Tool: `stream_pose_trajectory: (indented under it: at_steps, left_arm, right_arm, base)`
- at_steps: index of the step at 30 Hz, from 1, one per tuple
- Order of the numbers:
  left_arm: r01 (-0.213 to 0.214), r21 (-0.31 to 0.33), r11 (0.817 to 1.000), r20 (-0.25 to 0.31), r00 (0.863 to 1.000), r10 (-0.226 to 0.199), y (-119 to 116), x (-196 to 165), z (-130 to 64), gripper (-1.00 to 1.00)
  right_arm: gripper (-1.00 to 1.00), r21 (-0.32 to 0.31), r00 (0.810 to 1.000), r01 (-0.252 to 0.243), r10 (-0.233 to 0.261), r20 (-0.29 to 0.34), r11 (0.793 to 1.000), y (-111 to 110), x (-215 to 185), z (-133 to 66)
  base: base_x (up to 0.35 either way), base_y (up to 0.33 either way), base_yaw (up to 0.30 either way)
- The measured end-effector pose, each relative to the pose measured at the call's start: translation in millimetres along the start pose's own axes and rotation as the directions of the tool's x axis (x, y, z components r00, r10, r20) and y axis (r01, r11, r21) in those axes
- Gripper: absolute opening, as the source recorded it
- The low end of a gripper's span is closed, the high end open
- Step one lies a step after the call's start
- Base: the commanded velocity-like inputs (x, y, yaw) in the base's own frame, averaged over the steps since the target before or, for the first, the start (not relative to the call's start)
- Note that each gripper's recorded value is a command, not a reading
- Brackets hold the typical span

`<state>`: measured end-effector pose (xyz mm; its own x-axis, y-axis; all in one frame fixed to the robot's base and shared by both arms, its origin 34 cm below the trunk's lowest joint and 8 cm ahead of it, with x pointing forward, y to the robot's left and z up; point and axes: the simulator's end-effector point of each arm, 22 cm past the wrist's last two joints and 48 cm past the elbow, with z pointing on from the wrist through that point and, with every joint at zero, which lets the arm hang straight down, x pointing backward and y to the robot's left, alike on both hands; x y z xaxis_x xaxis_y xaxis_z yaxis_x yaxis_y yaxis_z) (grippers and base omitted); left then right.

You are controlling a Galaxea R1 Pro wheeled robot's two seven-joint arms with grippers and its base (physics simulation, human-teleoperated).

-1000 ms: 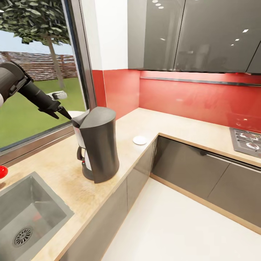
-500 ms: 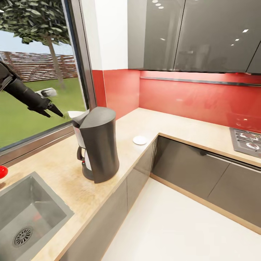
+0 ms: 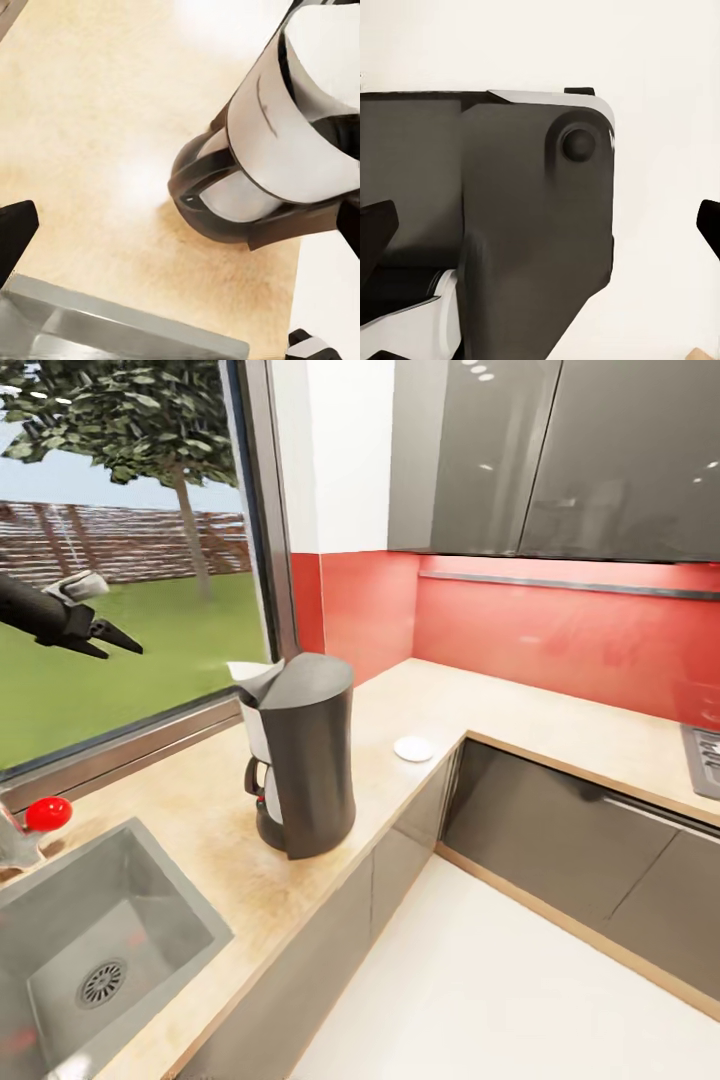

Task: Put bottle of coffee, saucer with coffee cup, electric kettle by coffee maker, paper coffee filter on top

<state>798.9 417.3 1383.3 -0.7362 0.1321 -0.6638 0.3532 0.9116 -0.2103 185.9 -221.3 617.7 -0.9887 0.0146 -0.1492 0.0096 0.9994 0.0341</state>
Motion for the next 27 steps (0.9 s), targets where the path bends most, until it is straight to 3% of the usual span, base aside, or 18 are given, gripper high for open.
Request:
stream_pose_trajectory:
  at_steps: [6, 11, 13, 18, 21, 27]
  left_arm:
    - [0.001, -0.01, 1.0, -0.006, 1.0, -0.001, 6.9, 4.8, 2.3, 1.0]
    - [-0.041, -0.03, 0.999, -0.025, 0.999, 0.04, 23.4, 21.1, 15.3, 1.0]
    - [-0.061, -0.008, 0.998, -0.028, 0.998, 0.061, 33.0, 39.9, 35.9, 1.0]
    - [-0.101, -0.001, 0.995, 0.038, 0.994, 0.101, 45.9, 48.9, 58.4, 1.0]
    - [-0.147, 0.027, 0.989, 0.093, 0.985, 0.144, 50.7, 66.2, 86.9, 1.0]
    - [-0.136, 0.093, 0.986, 0.094, 0.987, 0.127, 52.8, 121.4, 135.1, 1.0]
  right_arm:
    - [1.0, 0.0, 1.0, 0.0, 0.0, -0.001, 1.0, 0.1, -0.1, 0.2]
    - [1.0, 0.0, 1.0, 0.0, 0.0, 0.0, 1.0, -0.1, -0.6, 0.2]
    - [1.0, 0.0, 1.0, 0.0, 0.0, 0.0, 1.0, -0.1, -0.6, 0.2]
    - [1.0, 0.0, 1.0, 0.0, 0.0, 0.001, 1.0, -0.1, -0.9, 0.1]
    - [1.0, 0.0, 1.0, 0.0, 0.0, 0.001, 1.0, -0.1, -0.8, 0.1]
    - [1.0, 0.0, 1.0, 0.0, 0.0, 0.003, 1.0, -0.1, -1.4, 0.1]
  base:
    - [-0.053, -0.04, 0.271]
    - [-0.237, -0.174, 0.108]
    - [-0.268, -0.194, 0.011]
    - [-0.204, -0.15, 0.003]
    - [-0.042, -0.031, 0.001]
    - [-0.006, -0.004, 0.016]
